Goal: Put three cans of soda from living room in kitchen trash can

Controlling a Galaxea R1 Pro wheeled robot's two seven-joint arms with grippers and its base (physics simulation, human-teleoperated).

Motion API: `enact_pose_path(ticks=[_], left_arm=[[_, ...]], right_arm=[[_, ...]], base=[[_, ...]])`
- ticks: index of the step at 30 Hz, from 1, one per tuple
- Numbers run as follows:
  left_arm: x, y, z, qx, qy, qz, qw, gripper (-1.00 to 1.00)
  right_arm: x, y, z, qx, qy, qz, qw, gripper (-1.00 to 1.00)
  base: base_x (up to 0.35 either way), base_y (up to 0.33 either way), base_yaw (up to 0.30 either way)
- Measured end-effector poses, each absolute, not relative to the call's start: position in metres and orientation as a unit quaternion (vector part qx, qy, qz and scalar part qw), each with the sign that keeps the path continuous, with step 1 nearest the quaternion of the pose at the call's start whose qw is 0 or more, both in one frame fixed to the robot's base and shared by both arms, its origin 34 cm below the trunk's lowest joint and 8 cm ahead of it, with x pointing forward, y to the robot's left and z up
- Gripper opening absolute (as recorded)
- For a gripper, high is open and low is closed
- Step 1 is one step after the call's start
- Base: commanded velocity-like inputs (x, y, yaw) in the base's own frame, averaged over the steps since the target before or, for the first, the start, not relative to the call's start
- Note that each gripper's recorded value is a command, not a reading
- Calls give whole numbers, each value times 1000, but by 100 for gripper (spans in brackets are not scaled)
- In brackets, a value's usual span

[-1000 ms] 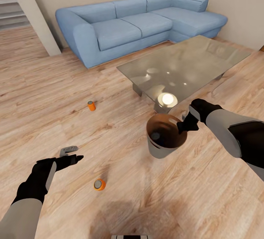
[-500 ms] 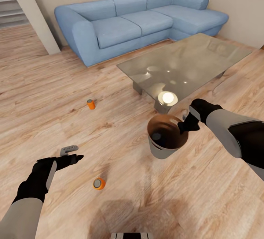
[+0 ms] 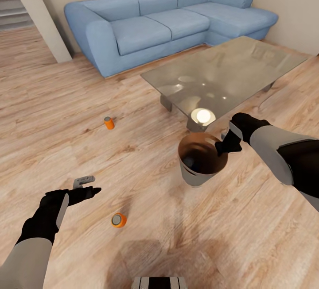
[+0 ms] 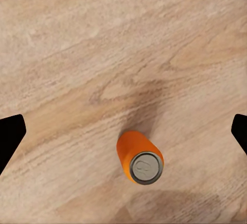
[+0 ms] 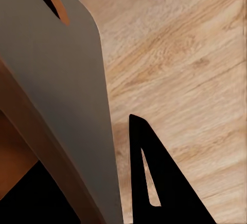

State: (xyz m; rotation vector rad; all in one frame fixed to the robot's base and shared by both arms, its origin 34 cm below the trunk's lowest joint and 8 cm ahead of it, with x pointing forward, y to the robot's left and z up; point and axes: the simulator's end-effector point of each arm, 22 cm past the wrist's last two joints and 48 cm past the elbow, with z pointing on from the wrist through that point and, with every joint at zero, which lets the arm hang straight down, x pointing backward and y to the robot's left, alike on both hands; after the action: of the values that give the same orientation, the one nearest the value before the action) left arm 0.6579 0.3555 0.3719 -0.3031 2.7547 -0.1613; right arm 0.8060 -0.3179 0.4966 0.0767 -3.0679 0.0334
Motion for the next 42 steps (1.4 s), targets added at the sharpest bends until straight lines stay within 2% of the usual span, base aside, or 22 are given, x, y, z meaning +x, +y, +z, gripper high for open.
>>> enact_pose_path(ticks=[10, 42], left_arm=[[652, 353, 347, -108, 976, -59, 177, 100], [624, 309, 258, -82, 983, -68, 148, 100]], right_arm=[[827, -337, 498, 42, -998, 49, 17, -100], [848, -337, 468, 54, -996, 64, -19, -100]], base=[[0, 0, 0], [0, 0, 0]])
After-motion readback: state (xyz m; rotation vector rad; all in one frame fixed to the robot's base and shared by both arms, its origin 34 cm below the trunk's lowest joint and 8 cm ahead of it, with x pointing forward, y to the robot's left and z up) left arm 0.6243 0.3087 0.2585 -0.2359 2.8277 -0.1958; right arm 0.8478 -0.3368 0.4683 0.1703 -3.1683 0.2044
